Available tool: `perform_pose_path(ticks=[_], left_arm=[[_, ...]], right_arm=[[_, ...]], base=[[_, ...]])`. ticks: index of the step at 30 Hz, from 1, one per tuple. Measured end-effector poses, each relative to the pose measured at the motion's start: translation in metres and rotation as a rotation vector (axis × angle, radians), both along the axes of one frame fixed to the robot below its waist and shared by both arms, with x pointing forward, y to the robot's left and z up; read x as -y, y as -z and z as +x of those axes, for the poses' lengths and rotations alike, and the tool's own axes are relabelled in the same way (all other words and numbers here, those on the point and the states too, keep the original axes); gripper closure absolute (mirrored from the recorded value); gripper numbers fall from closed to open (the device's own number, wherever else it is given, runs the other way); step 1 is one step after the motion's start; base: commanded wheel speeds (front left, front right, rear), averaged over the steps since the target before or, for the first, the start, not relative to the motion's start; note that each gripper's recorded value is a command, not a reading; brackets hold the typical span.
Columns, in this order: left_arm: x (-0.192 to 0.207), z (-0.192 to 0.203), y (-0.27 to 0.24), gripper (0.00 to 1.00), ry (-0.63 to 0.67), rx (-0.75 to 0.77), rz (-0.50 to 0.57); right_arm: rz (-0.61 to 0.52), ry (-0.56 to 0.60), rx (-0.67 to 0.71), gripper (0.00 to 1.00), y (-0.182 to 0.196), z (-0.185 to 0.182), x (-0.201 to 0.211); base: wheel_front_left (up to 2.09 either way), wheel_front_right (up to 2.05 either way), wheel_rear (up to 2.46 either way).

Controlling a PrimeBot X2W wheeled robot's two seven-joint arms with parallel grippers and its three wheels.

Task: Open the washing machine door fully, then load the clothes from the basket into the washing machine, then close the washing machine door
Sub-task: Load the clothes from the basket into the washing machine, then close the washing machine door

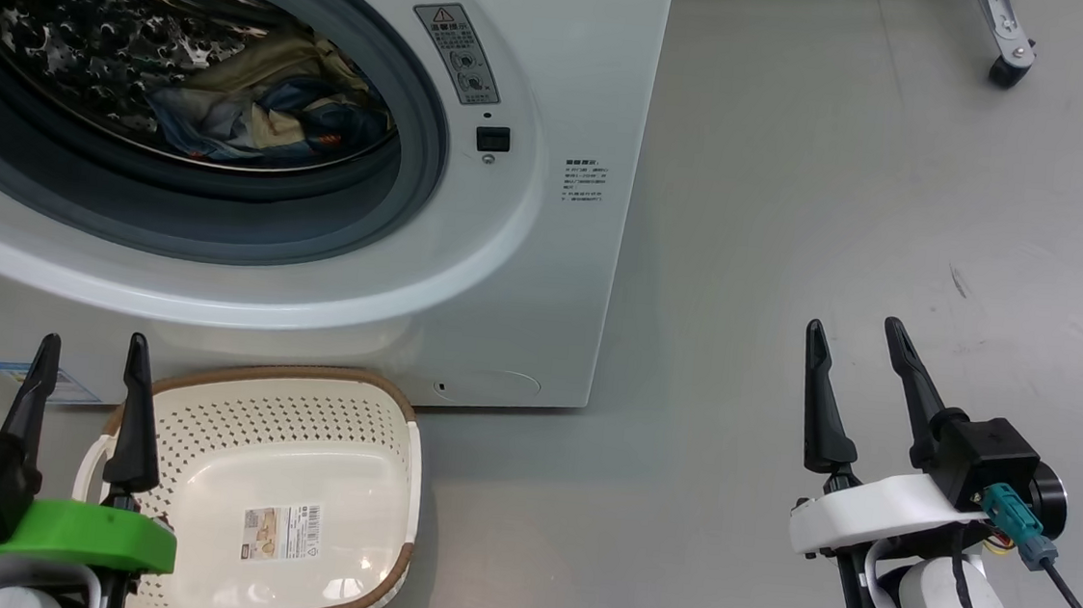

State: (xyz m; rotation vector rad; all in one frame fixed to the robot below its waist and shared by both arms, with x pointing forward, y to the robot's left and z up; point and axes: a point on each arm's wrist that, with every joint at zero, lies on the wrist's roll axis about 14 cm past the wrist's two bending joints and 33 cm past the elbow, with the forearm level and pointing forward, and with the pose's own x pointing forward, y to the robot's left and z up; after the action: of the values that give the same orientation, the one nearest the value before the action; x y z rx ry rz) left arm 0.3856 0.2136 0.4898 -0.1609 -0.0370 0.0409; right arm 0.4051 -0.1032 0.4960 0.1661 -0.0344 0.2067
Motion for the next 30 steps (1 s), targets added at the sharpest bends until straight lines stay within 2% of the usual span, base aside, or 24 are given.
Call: perform_pose_path(ticks=[30], left_arm=[[-0.0007, -0.0016, -0.0004, 0.00, -0.003, 0.005, 0.000]], right_arm=[[0.002, 0.010, 0.010, 0.00, -0.0038, -0.0007, 0.0029]], base=[[0.00, 0.00, 0.00]])
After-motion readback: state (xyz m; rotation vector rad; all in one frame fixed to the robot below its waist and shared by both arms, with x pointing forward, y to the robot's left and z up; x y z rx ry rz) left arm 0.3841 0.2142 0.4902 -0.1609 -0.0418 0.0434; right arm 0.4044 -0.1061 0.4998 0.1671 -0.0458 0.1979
